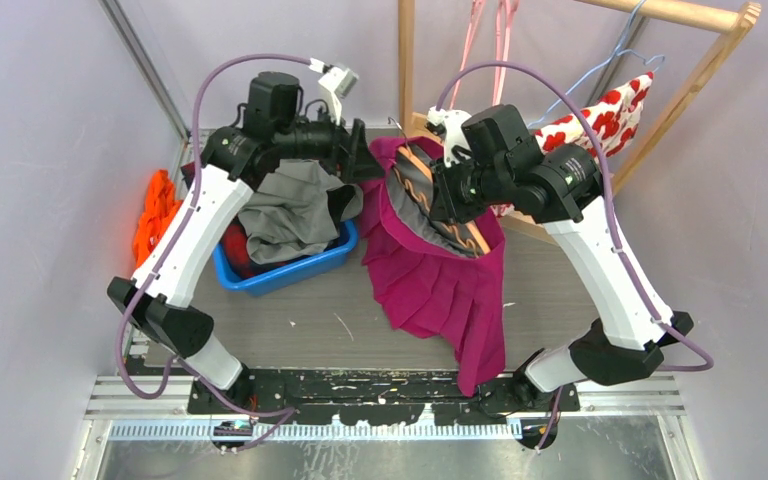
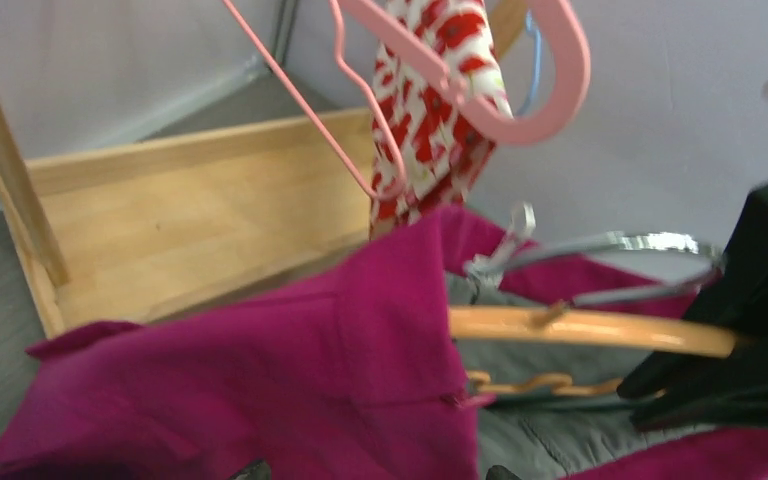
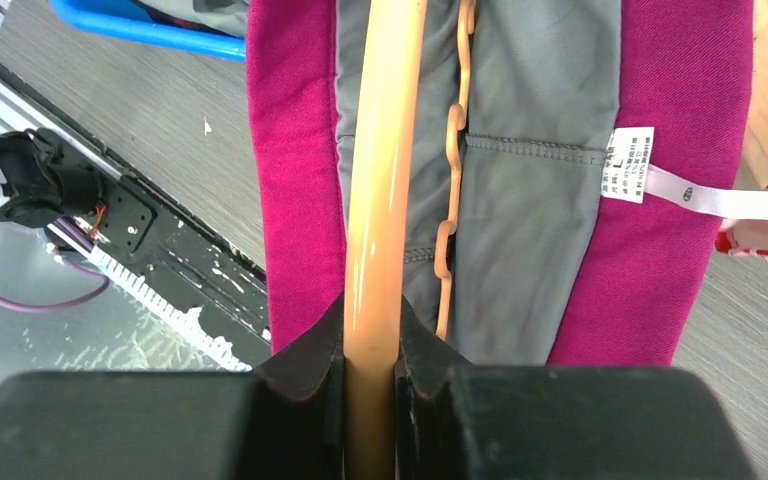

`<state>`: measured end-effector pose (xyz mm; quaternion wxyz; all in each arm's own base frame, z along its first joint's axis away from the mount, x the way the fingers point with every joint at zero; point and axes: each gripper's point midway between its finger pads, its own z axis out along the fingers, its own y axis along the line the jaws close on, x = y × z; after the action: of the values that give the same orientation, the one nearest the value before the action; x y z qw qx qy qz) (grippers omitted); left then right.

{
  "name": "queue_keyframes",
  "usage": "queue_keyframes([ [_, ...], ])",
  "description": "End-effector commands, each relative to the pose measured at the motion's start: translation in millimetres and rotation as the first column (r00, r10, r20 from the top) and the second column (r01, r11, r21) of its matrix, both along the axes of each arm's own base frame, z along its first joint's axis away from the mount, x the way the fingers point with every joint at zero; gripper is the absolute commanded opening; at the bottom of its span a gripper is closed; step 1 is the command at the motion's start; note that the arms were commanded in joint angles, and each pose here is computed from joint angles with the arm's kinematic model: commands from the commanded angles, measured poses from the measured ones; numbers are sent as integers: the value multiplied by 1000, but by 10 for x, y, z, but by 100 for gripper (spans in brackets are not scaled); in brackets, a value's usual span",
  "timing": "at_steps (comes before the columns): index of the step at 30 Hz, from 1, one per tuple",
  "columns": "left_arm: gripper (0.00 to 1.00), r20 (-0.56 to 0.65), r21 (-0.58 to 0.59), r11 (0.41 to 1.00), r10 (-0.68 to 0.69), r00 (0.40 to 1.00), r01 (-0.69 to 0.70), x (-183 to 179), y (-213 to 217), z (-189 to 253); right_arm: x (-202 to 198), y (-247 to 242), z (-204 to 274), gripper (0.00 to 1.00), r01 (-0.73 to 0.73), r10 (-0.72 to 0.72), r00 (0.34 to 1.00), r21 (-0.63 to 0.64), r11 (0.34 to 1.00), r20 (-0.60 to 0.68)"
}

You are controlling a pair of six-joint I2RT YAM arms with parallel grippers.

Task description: Remove the skirt from the hanger

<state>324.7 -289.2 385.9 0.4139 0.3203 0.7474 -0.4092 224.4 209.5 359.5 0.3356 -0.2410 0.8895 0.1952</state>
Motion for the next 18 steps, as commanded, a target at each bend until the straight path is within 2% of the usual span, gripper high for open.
queue_keyframes([
  [1, 75, 112, 63, 998, -16, 994, 9, -271, 30, 124, 162, 103, 487, 1, -16, -5, 985, 116, 993, 174],
  [8, 77, 120, 21, 999, -50, 991, 48, -401, -118, 260, 180, 127, 498, 1, -14, -7, 985, 121, 993, 170],
  [14, 78, 102, 63, 998, -24, 995, 18, -273, -136, 51, 165, 123, 523, 1, -15, -7, 985, 127, 992, 171],
  [18, 82, 85, 63, 998, -20, 996, 15, -193, -221, -45, 155, 119, 551, 1, -15, -9, 985, 135, 991, 173],
])
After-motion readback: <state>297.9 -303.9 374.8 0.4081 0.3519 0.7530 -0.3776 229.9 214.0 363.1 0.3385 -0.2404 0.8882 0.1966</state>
